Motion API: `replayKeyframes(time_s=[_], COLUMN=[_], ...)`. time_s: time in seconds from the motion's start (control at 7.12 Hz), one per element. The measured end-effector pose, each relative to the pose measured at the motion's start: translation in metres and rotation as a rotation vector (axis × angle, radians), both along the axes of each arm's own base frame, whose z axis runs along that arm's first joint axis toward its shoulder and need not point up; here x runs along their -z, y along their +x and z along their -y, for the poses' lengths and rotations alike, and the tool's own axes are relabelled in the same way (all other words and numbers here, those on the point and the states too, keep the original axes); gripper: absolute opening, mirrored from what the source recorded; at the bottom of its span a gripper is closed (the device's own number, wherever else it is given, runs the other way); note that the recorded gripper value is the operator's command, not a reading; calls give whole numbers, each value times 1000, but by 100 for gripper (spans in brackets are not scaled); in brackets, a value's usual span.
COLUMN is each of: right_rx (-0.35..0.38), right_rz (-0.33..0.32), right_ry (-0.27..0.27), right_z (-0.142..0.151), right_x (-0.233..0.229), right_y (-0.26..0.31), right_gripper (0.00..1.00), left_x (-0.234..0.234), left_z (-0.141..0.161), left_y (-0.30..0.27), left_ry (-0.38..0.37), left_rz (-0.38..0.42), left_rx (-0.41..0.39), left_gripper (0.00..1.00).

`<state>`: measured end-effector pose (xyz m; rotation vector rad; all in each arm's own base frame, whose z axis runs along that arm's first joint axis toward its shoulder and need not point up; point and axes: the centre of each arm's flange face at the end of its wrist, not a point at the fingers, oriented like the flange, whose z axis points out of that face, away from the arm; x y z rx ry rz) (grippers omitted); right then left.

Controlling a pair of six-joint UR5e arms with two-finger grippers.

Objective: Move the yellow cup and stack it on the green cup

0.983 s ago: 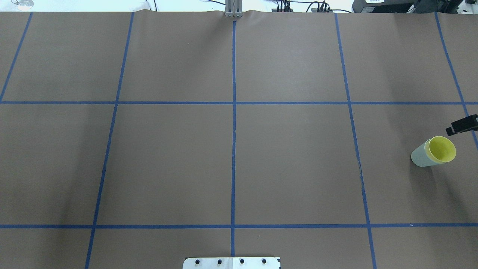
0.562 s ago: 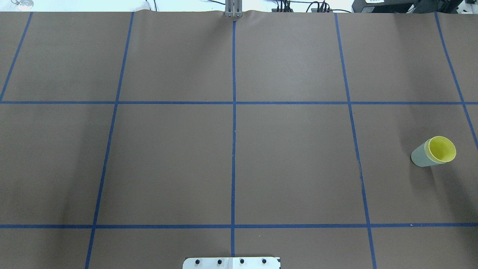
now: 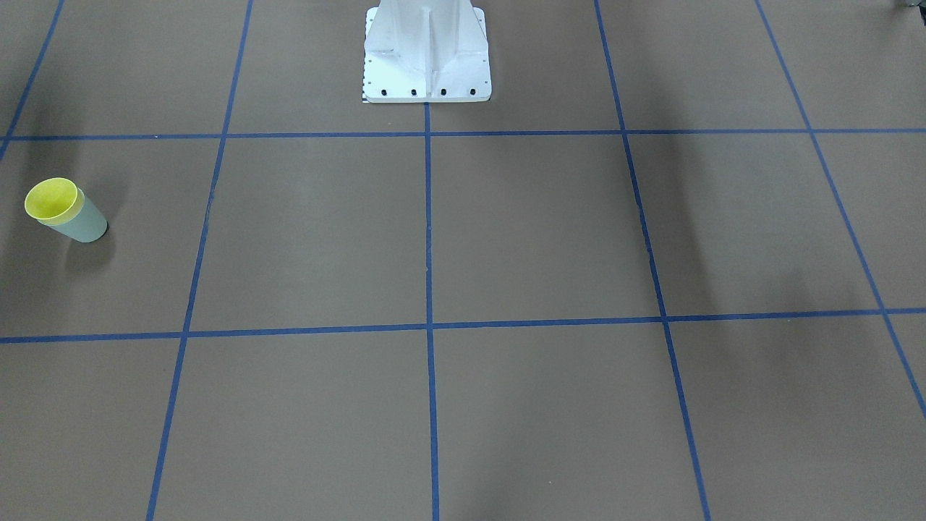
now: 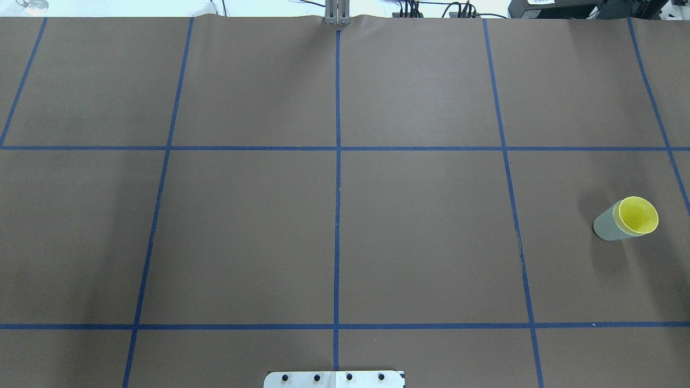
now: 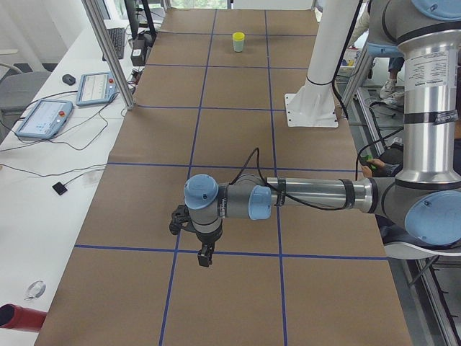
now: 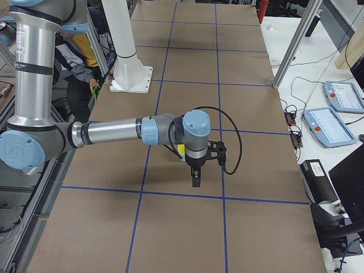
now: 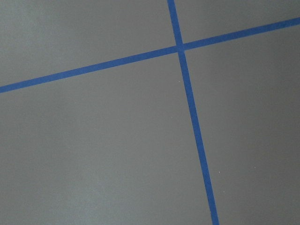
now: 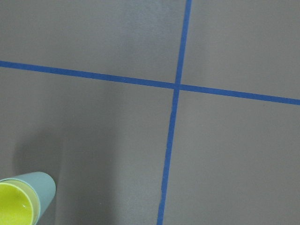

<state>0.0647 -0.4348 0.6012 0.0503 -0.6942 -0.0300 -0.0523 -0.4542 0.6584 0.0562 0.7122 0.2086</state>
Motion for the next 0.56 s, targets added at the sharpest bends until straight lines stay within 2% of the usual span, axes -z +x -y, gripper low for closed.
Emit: replayKeyframes(time_s=[0.28, 0.56], right_rx=[-3, -4], right_rz=[-3, -2], right_ry=[-53, -70], right_z=[-7, -8], right_x=[-25, -32], right_y=[1, 2], right_gripper=[100, 100], left_x=[2, 12], left_z=[2, 7], left_y=[0, -3], left_ry=[-3, -32], left_rz=[-1, -33], left_rx=[5, 61], left_gripper=[100, 100])
